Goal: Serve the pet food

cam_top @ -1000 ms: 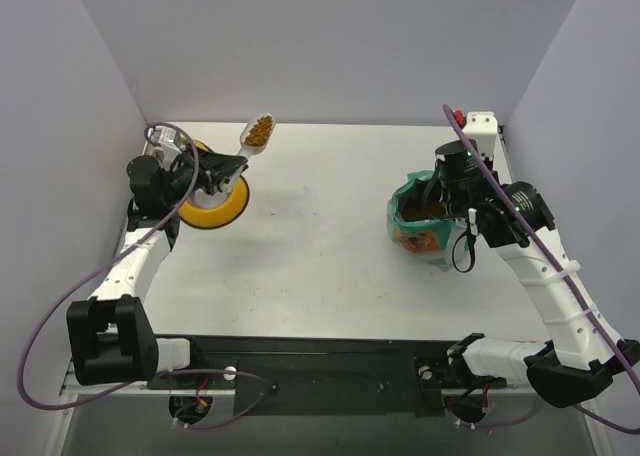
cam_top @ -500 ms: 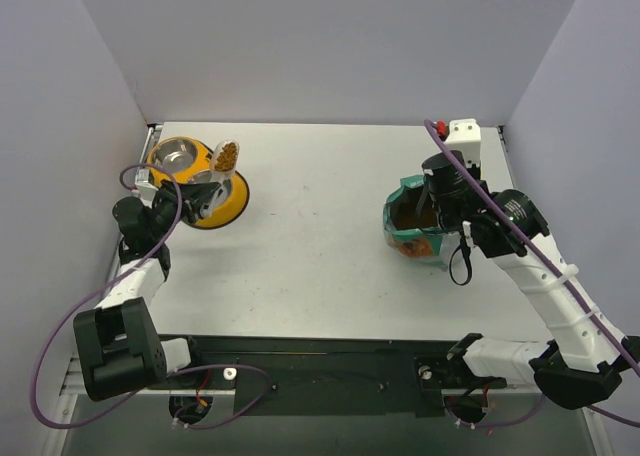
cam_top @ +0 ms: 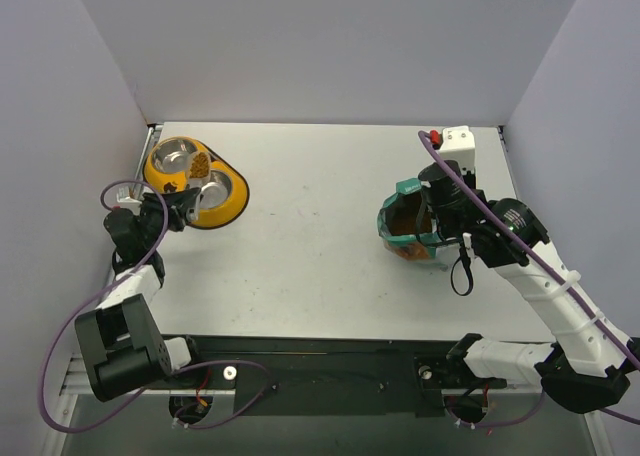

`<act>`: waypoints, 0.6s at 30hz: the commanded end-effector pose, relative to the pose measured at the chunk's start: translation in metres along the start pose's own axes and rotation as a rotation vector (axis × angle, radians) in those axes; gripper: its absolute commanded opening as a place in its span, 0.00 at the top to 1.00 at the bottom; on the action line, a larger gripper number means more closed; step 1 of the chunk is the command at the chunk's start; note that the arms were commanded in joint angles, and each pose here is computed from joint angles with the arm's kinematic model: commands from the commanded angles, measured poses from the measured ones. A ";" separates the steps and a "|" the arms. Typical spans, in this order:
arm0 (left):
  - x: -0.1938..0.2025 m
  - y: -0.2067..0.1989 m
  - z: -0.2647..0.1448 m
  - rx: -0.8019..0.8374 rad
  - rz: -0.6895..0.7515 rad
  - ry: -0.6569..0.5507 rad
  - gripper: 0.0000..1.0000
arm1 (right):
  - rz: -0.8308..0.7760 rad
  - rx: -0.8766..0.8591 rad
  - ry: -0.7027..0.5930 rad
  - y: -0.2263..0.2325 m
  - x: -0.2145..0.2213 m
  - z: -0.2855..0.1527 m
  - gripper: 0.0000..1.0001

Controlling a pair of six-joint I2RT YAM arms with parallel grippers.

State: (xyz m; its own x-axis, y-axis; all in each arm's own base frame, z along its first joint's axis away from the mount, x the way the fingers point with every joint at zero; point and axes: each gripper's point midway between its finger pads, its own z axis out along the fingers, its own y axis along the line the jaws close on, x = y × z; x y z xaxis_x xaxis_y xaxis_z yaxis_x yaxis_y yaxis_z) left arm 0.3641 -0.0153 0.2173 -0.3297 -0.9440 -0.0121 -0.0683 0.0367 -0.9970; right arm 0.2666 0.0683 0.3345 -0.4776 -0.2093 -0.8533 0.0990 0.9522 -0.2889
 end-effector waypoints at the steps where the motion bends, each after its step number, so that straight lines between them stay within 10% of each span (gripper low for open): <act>1: -0.017 0.013 0.004 -0.038 -0.009 -0.072 1.00 | -0.005 0.080 -0.028 -0.023 -0.001 -0.007 1.00; 18: -0.024 0.066 0.018 -0.198 -0.186 -0.083 1.00 | -0.009 0.103 -0.026 -0.028 -0.002 -0.004 1.00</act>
State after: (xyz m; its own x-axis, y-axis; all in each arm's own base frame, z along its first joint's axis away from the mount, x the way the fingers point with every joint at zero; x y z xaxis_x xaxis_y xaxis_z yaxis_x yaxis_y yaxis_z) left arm 0.3759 0.0010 0.1467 -0.2215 -0.9639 0.1478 -0.3034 -0.0759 -0.9498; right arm 0.2674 0.0676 0.3340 -0.4748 -0.2131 -0.8539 0.1003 0.9508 -0.2930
